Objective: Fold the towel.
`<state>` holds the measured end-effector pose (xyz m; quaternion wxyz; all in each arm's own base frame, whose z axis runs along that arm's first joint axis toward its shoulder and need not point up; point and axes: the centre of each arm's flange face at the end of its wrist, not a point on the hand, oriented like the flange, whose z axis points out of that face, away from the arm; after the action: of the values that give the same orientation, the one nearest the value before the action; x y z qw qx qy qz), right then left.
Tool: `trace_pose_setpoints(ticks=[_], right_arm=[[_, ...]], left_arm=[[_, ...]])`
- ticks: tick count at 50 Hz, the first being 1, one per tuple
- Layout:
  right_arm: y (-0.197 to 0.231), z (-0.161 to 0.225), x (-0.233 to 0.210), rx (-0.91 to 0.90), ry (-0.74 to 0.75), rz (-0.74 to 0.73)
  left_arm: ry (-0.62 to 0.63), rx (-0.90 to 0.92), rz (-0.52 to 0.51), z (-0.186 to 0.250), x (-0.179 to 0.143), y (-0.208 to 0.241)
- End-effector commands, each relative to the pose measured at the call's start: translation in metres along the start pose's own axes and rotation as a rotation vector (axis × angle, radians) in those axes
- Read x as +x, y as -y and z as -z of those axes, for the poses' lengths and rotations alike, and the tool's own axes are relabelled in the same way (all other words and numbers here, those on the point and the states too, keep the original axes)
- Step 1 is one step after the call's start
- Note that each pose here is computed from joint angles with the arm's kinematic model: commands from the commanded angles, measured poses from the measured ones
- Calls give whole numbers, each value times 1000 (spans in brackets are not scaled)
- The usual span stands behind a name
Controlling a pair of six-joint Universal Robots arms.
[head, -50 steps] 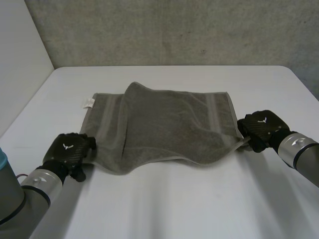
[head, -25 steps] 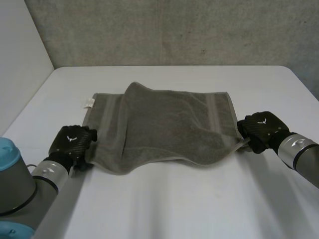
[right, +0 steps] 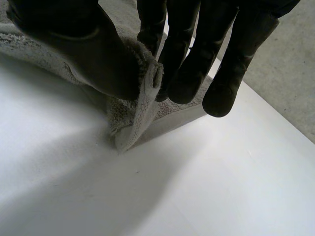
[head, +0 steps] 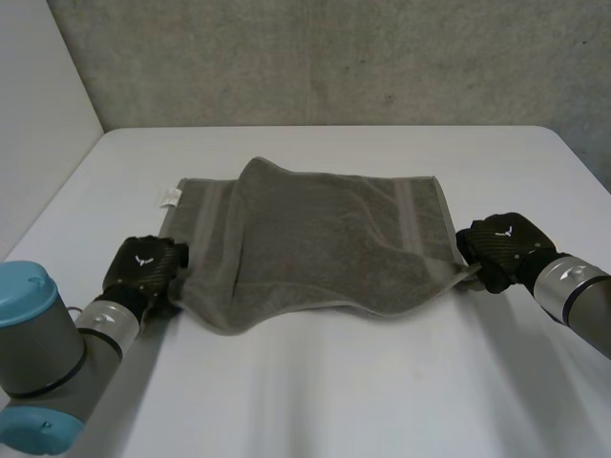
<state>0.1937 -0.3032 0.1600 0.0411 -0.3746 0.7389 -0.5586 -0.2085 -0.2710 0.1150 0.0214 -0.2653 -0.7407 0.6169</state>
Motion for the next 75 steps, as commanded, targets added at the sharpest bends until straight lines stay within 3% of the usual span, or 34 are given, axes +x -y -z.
trace_pose_setpoints(ticks=[1, 14, 23, 38, 56, 60, 62, 67, 69, 75], right_arm=[[0, 0, 0, -1, 0, -1], [4, 0, 4, 7, -13, 4], [47, 25, 28, 132, -99, -28], [43, 24, 21, 125, -68, -100], [39, 20, 27, 110, -78, -110], [52, 27, 32, 135, -93, -96], [74, 42, 37, 178, -118, -73], [134, 95, 48, 307, -176, -3], [165, 124, 61, 381, -220, 44], [184, 149, 95, 357, -271, 58]], left_arm=[[18, 45, -8, -7, -2, 3], [51, 101, -20, -1, -12, 22], [114, 206, -53, 12, -31, 56], [45, 71, -61, 2, -16, 19], [42, 38, -78, 3, -17, 16], [61, 82, -87, 9, -24, 38], [105, 196, -105, 27, -37, 83], [141, 344, -137, 53, -48, 132], [185, 501, -167, 83, -59, 181], [182, 531, -178, 94, -64, 201]])
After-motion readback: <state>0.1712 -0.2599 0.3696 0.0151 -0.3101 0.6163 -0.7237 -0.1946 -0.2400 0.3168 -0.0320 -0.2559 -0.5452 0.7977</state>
